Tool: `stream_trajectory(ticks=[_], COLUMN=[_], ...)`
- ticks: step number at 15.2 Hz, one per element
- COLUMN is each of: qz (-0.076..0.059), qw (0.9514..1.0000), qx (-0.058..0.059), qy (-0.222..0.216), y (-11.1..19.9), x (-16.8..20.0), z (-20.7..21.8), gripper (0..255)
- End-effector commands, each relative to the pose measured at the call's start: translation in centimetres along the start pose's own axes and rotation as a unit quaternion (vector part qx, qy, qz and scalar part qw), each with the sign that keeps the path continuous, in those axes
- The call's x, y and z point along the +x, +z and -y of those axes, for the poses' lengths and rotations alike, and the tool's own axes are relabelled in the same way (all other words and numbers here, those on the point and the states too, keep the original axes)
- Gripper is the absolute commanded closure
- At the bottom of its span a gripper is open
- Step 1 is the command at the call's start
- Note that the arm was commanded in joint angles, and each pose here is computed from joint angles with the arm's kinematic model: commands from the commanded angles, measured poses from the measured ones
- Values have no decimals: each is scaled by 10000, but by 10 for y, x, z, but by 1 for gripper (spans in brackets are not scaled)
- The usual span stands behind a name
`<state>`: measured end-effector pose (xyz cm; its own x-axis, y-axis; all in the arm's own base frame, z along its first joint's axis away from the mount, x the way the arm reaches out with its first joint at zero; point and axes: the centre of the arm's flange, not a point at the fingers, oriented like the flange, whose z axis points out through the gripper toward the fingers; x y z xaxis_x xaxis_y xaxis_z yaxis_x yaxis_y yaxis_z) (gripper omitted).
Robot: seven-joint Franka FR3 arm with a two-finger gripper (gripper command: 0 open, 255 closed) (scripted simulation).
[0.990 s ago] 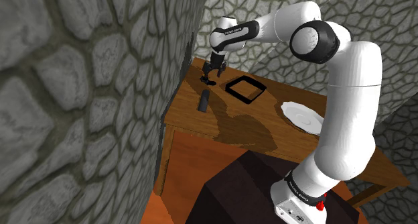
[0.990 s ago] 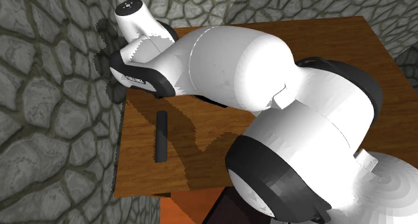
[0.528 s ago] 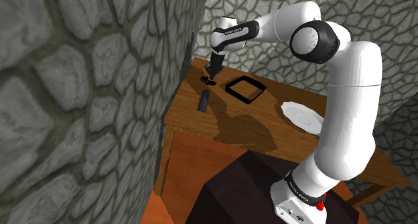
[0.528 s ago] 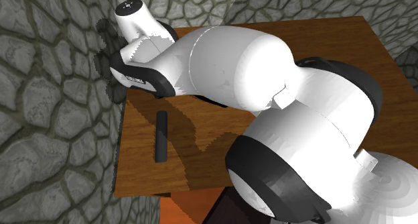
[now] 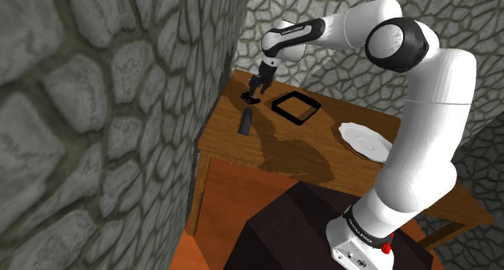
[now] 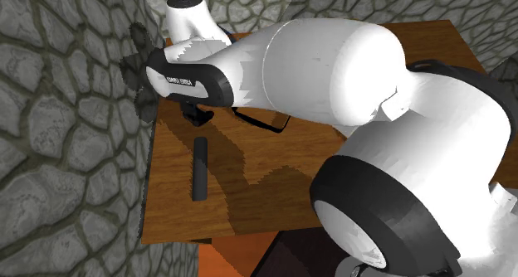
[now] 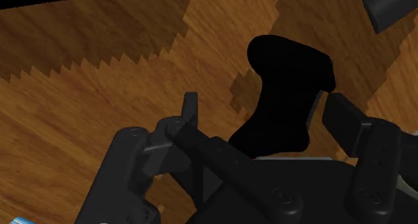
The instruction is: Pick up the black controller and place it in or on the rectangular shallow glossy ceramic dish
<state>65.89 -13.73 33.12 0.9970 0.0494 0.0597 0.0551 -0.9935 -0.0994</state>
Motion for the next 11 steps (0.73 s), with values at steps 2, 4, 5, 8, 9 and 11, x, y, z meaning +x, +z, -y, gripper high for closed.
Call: stream_trajectory(ticks=[2,4,5,8,9,11], qz=[-181,-181,-181,-181,-181,-181], qw=[9903,9903,9903,9903,9903,9903], qx=[628,628,628,628,628,628], qy=[-1223,-1223,-1223,-1223,-1222,-1223], y=[-5,5,11,26,29,29], x=[-16,-15,-15,-15,-15,-15], z=[-7,-6,-5,-3,-3,-3], gripper=[0,0,0,0,0,0])
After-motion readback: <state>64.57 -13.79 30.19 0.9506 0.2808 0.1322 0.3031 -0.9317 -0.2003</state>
